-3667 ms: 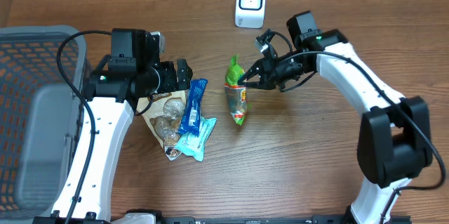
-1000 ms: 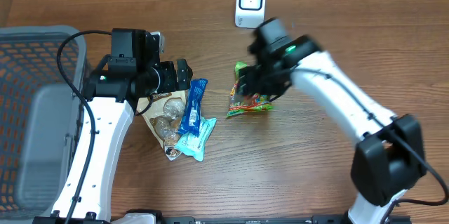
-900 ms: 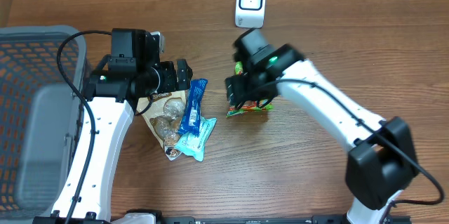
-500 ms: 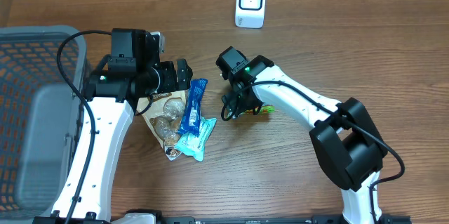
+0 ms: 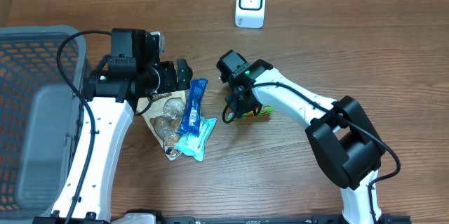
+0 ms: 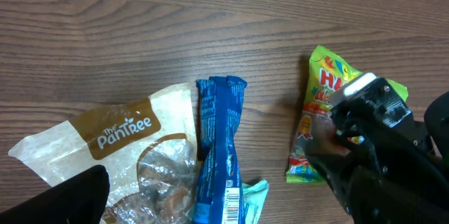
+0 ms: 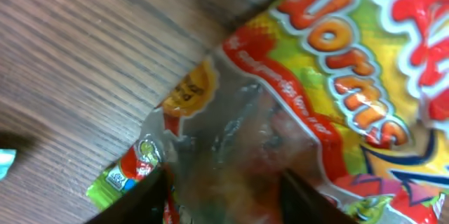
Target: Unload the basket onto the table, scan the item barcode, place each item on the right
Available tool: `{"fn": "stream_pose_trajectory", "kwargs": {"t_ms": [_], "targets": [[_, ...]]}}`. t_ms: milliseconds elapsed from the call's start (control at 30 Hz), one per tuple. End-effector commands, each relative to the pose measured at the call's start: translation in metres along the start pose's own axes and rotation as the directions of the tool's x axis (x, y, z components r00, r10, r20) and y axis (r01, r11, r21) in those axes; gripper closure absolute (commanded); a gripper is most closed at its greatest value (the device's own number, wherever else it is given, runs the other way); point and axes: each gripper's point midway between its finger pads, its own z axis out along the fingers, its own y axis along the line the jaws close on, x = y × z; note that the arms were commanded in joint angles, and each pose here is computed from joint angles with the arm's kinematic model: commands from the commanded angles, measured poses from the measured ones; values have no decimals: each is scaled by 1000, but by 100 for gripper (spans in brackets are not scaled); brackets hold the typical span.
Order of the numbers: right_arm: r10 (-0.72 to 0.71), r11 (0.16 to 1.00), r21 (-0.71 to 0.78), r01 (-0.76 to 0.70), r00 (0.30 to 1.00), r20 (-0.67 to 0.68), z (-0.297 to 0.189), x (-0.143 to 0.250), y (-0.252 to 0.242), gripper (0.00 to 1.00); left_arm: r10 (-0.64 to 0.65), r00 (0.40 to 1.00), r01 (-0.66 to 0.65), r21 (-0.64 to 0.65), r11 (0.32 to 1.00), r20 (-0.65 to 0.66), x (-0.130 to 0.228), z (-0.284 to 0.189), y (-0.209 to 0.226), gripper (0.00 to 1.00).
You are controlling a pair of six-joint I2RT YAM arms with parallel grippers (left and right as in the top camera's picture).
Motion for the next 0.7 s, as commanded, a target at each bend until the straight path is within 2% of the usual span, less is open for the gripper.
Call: {"fn": "stream_pose_trajectory", "kwargs": {"t_ms": [0,33,133,300,400,533,667], "targets": [[31,999,12,-30,995,-92,25,24,-3,60,-7,1000,7,-11,1000,-7,0,4,2,0],[41,999,13,-40,995,-91,24,23,-3,66,-7,1000,7,-11,1000,-7,0,4,2,0],[78,997,17,-76,992,-102,18,22,-4,95,-7,1000,7,-11,1000,-7,0,4,2,0],[115,988,-91,-126,986,-121,-11,14,9,96,-7,1000,7,-11,1000,-7,0,4,2,0],[148,945,-275,-179,980,-131,-40,2,26,96,-7,1000,7,-11,1000,-7,0,4,2,0],[192,801,-551,-235,972,-136,-82,-14,39,96,-7,1000,7,-11,1000,-7,0,4,2,0],[197,567,-800,-199,975,-103,-126,-27,32,96,-7,1000,7,-11,1000,-7,0,4,2,0]]}}
